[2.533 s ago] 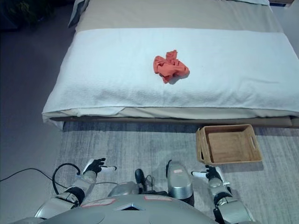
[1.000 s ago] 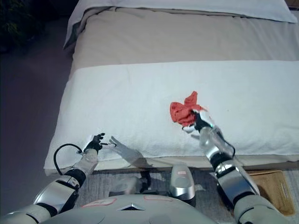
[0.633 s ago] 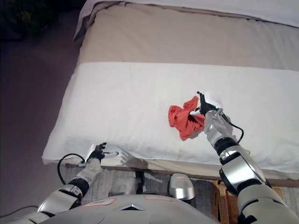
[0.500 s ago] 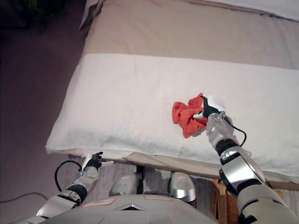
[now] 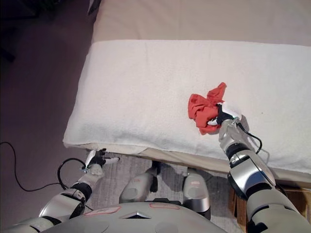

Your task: Put the clothes on the bed into the basket.

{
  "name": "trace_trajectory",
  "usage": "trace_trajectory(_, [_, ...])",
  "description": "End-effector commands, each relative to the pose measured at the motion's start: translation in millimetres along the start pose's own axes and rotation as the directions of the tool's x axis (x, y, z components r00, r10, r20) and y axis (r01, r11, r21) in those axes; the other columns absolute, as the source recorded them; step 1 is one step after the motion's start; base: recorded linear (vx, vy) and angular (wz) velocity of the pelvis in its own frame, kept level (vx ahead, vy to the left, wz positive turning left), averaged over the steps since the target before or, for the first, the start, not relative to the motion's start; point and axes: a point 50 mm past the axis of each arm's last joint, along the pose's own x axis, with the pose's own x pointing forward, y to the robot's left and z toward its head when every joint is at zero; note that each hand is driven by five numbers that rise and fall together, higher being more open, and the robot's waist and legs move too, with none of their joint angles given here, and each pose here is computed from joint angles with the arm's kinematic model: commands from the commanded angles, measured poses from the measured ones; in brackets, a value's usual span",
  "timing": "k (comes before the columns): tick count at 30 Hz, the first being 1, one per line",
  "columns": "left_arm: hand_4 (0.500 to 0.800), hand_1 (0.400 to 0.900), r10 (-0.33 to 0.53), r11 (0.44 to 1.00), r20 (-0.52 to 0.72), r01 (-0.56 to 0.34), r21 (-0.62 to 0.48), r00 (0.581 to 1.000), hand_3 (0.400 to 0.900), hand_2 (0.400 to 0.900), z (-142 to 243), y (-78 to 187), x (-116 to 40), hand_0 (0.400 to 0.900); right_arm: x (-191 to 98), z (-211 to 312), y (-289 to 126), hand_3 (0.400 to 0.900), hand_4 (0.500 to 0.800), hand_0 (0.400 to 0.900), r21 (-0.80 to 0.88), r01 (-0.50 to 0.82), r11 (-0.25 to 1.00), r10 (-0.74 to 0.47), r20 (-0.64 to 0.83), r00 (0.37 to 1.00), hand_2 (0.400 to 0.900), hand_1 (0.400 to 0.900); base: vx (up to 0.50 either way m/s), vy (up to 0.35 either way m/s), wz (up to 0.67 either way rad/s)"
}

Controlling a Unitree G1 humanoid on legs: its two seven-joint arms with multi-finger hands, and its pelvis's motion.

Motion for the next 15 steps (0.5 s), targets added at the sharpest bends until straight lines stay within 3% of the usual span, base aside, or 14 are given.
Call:
trace_trajectory(1, [0.8, 0.9, 0.125, 0.99, 0.011, -0.125, 0.066, 0.992, 0.9, 0.9, 10.2, 30.1, 9.5, 0.9, 11.6, 24.2, -34.0, 0.4, 0.5, 0.4, -0.017, 0.09, 0.996, -0.089, 0.04, 0.995, 0.4, 0.4, 0.026, 0.014, -0.04])
trace_trajectory(4, [0.8, 0.9, 0.139, 0.988, 0.004, -0.139, 0.063, 0.99, 0.9, 0.9, 9.1, 35.0, 10.4, 0.9, 10.8, 21.2, -31.7, 0.4, 0.5, 0.4, -0.008, 0.086, 0.996, -0.086, 0.033, 0.996, 0.4, 0.4, 0.024, 0.03, -0.12])
trace_trajectory(5, [0.8, 0.9, 0.199, 0.979, -0.026, -0.197, 0.056, 0.98, 0.9, 0.9, 17.2, 80.5, 19.5, 0.9, 9.7, 25.6, -27.5, 0.4, 0.5, 0.4, 0.006, 0.062, 0.998, -0.063, 0.056, 0.996, 0.4, 0.4, 0.063, 0.037, -0.26])
trace_trajectory(15, [0.8, 0.9, 0.171, 0.983, -0.027, -0.168, 0.077, 0.985, 0.9, 0.9, 1.1, 58.3, 14.1, 0.9, 10.2, -33.8, -53.2, 0.4, 0.5, 0.4, 0.037, 0.154, 0.987, -0.148, -0.137, 0.979, 0.4, 0.4, 0.016, 0.005, -0.24])
